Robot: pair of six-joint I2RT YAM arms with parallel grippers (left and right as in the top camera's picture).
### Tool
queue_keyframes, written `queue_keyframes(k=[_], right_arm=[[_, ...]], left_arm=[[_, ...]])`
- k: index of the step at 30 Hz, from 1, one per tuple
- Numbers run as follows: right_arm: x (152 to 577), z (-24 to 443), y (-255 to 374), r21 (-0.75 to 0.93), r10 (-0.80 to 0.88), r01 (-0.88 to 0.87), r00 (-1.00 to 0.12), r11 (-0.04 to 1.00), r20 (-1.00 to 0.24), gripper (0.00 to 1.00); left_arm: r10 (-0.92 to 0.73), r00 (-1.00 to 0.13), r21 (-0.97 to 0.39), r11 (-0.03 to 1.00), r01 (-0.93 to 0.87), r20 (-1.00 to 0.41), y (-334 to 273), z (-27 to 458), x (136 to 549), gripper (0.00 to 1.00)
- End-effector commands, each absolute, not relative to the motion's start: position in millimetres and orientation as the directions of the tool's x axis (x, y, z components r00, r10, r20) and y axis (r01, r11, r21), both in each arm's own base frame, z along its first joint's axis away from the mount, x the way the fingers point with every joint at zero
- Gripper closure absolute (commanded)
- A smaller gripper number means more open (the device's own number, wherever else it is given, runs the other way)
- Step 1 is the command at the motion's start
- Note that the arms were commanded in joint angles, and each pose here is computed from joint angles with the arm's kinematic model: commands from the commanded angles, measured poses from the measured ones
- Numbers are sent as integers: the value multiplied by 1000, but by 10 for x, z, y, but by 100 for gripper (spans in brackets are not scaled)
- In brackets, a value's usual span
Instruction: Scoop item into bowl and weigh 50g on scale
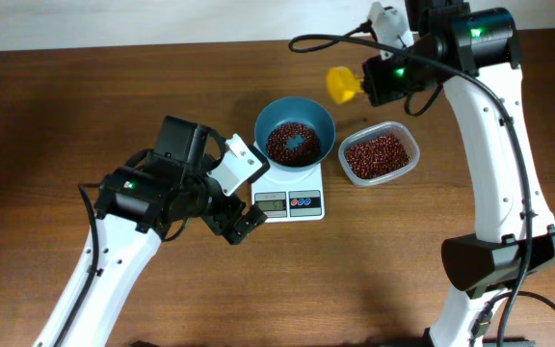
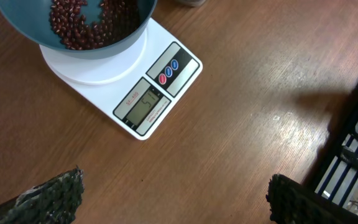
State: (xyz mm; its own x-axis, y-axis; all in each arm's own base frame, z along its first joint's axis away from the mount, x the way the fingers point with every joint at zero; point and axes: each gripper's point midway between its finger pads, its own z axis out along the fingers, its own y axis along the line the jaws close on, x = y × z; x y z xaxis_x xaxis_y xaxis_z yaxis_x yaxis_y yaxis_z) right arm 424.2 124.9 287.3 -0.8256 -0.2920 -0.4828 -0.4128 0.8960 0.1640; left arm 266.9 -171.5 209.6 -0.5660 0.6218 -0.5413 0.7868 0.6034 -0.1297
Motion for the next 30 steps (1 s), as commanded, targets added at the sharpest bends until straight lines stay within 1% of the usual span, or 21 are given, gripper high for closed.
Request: queue_keyframes(k=[1,8,11,16,22,26,30], right_arm=[[4232,2689,1587,252,-353,-502,-814,827,-462,96],[4289,2242,1945,261,-448,-565,-802,783,-395,96],[4272,2104,1999,243,-489,-588,-792,771,-366,96],[4329,1943,1842,85,-525,-572,-794,816,-307,96],[4366,1805,1792,-41,-561,-573,-783,819,-266,96],[4410,1806,1808,-61,-565,-573,-776,817,-280,96],[4427,1701,1815,-60,-567,-575,-777,816,-274,96]], left_arm=[[611,-564,-138,601,787,-555,-1744,2156,2670,1],[612,-564,-137,601,787,-555,-1744,2156,2670,1],[612,-564,-137,601,787,-555,-1744,2156,2670,1],[611,-564,-138,601,787,-555,-1744,2156,2670,1],[612,-564,-137,601,787,-555,-1744,2156,2670,2],[612,-564,-137,601,787,-555,-1744,2156,2670,1],[611,-564,-138,601,787,-555,-1744,2156,2670,1]])
